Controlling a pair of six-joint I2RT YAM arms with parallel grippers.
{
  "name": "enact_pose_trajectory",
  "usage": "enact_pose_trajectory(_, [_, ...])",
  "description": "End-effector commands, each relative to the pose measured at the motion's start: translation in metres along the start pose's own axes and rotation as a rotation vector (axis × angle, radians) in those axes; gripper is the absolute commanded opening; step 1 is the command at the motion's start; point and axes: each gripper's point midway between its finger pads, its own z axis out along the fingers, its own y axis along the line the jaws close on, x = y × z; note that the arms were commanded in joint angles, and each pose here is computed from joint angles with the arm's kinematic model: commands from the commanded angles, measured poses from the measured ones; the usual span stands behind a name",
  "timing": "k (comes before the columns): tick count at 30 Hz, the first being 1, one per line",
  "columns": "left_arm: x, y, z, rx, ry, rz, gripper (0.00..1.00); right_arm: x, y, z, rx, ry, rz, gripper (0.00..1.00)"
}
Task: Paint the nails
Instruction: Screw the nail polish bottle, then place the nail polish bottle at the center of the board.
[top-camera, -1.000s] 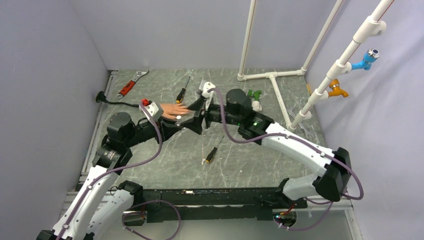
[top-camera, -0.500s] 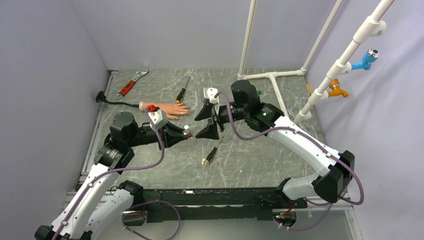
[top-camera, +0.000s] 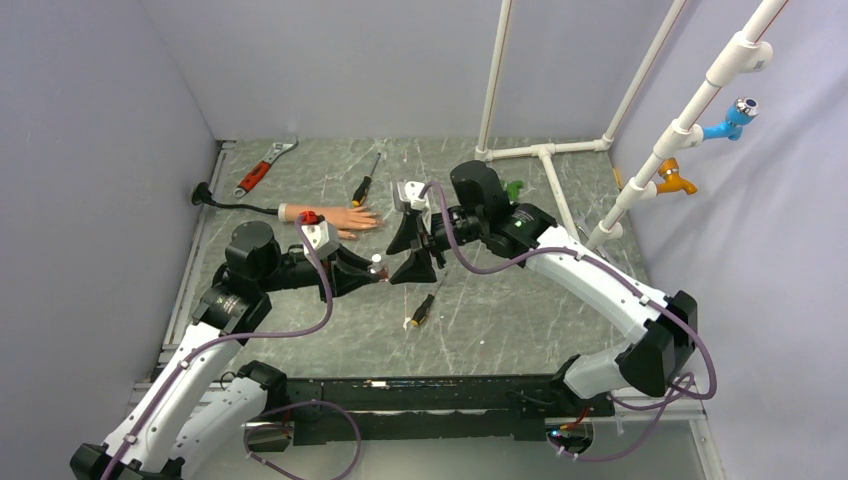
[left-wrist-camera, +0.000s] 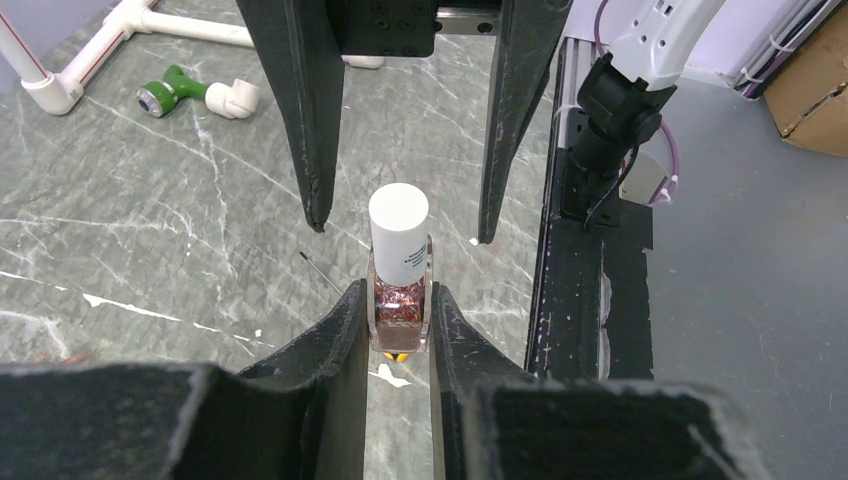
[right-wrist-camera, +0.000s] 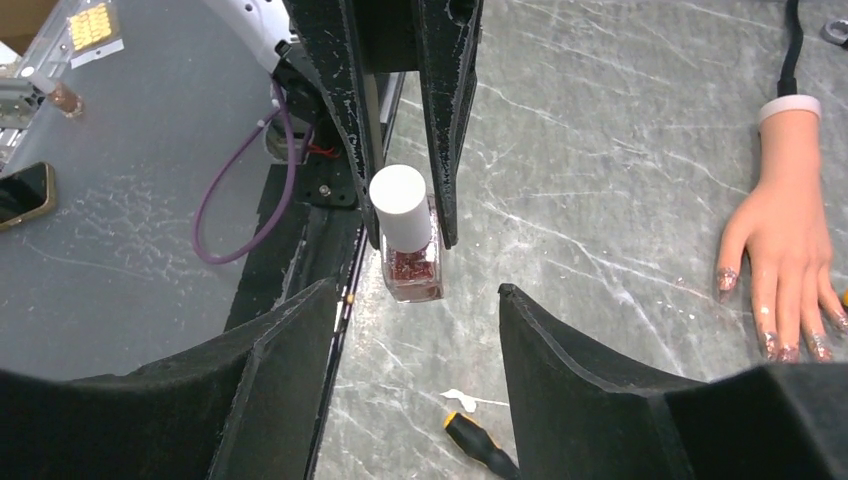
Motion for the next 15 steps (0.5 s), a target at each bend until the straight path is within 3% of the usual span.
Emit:
enact_pose_trajectory(1, [-0.023, -0.008, -0.001, 0.034, -0.046, 0.078, 0.00, -0.020, 0.003, -0.001, -0.033, -0.037, -0.061, 0.62])
enact_pose_trajectory(9, [-0.023, -0.008, -0.002, 0.035, -0.044, 0.083, 0.00, -0.018, -0.002, 0.007, -0.053, -0.026, -0.051, 0.60])
enact_pose_trajectory(15, [-0.023, -0.007, -0.002, 0.028, -0.042, 0.081, 0.00, -0.015, 0.000, 0.015, -0.069, 0.006, -0.052, 0.49])
